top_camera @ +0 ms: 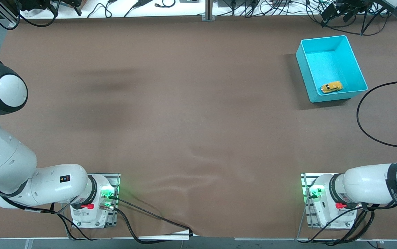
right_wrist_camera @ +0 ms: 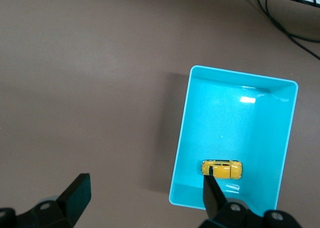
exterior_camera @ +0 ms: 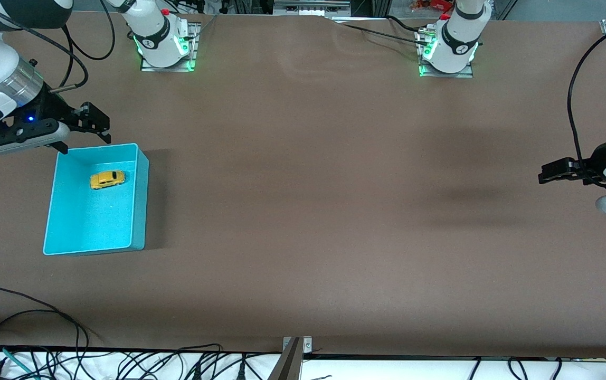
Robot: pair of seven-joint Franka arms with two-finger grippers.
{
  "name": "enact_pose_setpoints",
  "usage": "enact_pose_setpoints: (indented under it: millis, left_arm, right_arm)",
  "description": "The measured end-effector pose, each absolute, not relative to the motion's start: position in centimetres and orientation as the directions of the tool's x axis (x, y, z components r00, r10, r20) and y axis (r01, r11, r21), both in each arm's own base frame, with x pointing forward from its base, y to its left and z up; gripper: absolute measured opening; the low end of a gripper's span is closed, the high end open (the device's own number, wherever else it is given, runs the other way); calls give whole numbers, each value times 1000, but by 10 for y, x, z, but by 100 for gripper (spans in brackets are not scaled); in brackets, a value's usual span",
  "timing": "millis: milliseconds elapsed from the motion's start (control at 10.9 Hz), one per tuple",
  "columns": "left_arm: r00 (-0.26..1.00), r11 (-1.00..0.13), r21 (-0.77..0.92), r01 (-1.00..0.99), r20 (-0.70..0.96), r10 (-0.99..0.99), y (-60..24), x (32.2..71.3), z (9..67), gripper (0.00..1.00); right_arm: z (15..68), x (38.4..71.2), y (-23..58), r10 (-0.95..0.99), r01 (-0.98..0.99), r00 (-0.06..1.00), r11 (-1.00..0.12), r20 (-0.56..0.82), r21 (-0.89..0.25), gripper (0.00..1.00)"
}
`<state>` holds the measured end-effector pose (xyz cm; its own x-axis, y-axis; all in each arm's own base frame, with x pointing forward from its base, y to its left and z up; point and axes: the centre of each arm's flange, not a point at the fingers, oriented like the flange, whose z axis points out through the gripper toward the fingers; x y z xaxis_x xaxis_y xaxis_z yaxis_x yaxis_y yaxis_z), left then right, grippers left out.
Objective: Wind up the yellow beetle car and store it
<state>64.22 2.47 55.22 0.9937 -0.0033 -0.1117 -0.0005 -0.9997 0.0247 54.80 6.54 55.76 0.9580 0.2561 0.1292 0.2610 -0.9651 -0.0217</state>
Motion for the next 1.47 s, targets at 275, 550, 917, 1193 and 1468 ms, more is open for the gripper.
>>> enact_pose_setpoints:
  millis: [275, 550, 917, 1193, 1468]
  left_arm:
    - [994, -1000, 25, -1, -112, -3, 25, 642, 552, 100]
    - [994, -1000, 25, -1, -112, -3, 25, 642, 552, 100]
    - [994, -1000, 25, -1, -112, -3, 25, 642, 552, 100]
    - [994, -1000, 25, -1, -112, -3, 25, 642, 552, 100]
    - [994, -1000, 25, -1, -112, -3, 25, 642, 552, 100]
  right_arm:
    - [563, 550, 61, 248, 254, 958, -967, 143, -19, 100]
    - [566, 552, 54, 240, 244, 959, -970, 151, -11, 100]
    - [568, 554, 40, 223, 225, 963, -974, 154, 4, 100]
    - [561, 558, 39, 222, 224, 965, -975, 142, 3, 100]
    - [561, 562, 38, 225, 226, 963, -974, 146, 13, 100]
